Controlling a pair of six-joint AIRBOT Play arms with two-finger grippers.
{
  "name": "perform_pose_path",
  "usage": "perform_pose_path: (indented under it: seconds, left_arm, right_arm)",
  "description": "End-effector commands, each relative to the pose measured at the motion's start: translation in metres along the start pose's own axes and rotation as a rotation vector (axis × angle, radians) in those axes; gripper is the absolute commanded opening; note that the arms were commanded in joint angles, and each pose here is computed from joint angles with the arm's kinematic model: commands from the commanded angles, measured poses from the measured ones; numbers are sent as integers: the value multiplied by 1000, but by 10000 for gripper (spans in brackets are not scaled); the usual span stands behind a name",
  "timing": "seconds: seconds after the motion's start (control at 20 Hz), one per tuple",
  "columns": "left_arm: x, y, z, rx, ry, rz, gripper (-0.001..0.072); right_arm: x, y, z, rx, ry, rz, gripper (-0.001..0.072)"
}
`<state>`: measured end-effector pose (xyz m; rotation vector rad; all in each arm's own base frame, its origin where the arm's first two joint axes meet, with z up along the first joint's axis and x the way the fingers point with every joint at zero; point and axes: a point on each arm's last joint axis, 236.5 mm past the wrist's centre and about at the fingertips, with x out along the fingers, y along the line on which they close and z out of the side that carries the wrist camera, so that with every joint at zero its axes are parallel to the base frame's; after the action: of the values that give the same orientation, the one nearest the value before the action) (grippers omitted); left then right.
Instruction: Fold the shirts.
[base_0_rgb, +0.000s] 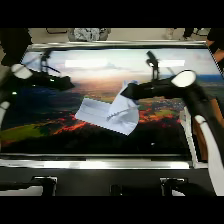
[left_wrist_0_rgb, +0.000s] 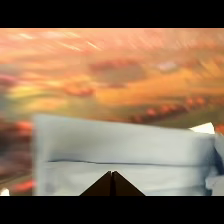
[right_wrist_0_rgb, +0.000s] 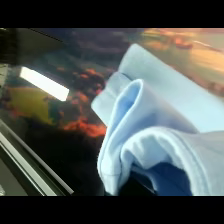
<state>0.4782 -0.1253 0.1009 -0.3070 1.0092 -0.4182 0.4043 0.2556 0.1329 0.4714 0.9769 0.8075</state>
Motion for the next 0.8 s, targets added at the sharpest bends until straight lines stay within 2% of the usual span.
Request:
perform_pose_path:
  seconds: [0.0, 0.2, 0.25, 0.3, 0.35, 0.45, 0.55, 0.65, 0.75]
  left_arm:
    - [-83, 52, 18, -56, -120, 120, 33]
    - [-103, 45, 21, -36, -160, 123, 33]
    - [-101, 41, 21, -28, -155, 118, 32]
    - [-97, 36, 19, -20, -149, 111, 33]
    - [-94, 32, 17, -12, -140, 104, 32]
    - [-88, 27, 12, 4, -122, 97, 32]
    - [-85, 29, 9, 1, -112, 100, 32]
    - [-85, 34, 9, 26, -108, 118, 33]
    - [-87, 38, 9, 20, -111, 125, 33]
  right_arm:
    - [90, 8, -8, 132, -7, 93, 53]
    - [160, 19, -44, 275, 68, 199, 73]
    - [171, 20, -46, 301, 58, 211, 261]
    - [177, 23, -40, 305, 19, 235, 608]
    - [175, 29, -29, 261, -26, 269, 687]
    - [153, 31, -7, 211, -82, 301, 690]
    - [119, 12, 8, 119, -91, 253, 688]
    - [72, -31, 9, 44, -36, 108, 688]
    - [19, -95, -10, 37, 79, -122, 688]
